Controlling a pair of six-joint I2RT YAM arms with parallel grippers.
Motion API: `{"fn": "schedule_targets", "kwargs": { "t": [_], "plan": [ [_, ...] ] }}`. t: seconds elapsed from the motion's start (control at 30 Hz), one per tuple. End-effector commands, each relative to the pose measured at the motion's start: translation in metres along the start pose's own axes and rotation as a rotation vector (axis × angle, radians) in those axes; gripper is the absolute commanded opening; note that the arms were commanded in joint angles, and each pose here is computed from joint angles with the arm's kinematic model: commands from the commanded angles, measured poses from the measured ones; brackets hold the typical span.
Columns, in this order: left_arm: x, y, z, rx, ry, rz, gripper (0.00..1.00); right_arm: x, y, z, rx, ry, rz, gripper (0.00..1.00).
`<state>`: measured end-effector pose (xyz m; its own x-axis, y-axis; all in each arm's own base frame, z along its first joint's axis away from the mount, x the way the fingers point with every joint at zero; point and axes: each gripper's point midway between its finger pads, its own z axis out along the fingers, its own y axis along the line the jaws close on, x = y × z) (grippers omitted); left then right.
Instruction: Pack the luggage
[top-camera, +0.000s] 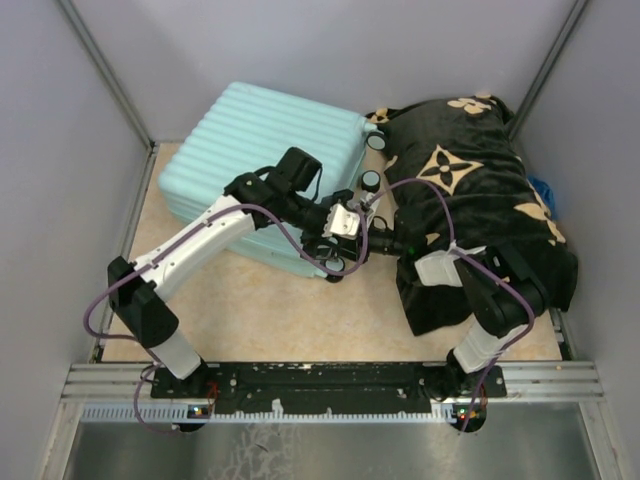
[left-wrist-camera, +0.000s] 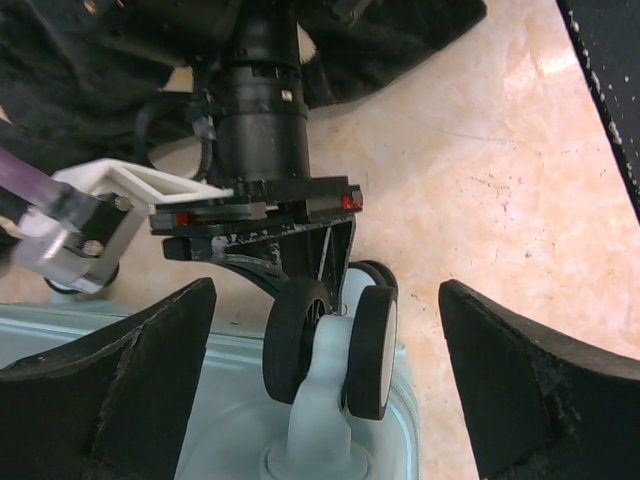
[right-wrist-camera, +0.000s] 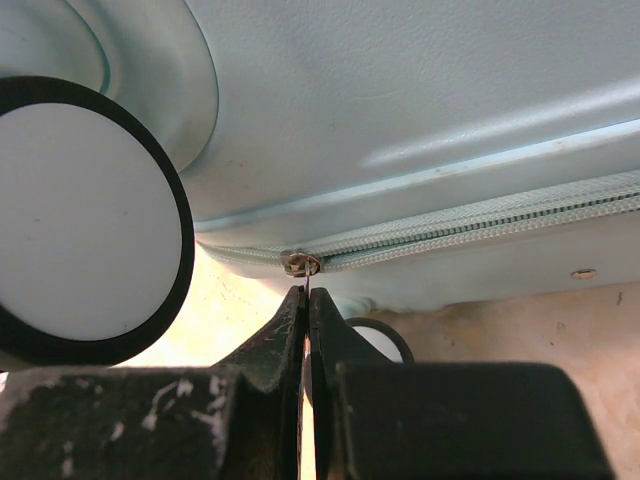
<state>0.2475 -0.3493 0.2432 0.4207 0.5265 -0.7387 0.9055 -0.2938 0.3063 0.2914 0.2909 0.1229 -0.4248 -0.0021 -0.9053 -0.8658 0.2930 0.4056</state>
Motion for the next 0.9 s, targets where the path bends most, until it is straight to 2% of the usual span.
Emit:
{"fn": "schedule_targets", "kwargs": {
  "t": [0.0, 0.23, 0.5, 0.67, 0.87],
  "plan": [
    [0.011, -0.009, 0.003, 0.060, 0.061, 0.013, 0.97, -0.031, -0.009, -0.006, 0.079, -0.083, -0.122, 0.00],
    [0.035, -0.006, 0.014, 0.067, 0.155, 0.000, 0.86, -0.038, -0.023, -0.014, 0.185, -0.100, -0.196, 0.00],
    [0.041, -0.018, 0.006, 0.101, 0.187, 0.017, 0.62, -0.059, -0.056, -0.030, 0.349, -0.117, -0.320, 0.00],
    [0.048, -0.030, -0.002, 0.133, 0.228, 0.006, 0.48, -0.073, -0.087, -0.044, 0.439, -0.131, -0.339, 0.00],
    [0.058, -0.049, -0.009, 0.202, 0.272, -0.006, 0.39, -0.089, -0.117, -0.043, 0.502, -0.126, -0.373, 0.00]
  ]
}}
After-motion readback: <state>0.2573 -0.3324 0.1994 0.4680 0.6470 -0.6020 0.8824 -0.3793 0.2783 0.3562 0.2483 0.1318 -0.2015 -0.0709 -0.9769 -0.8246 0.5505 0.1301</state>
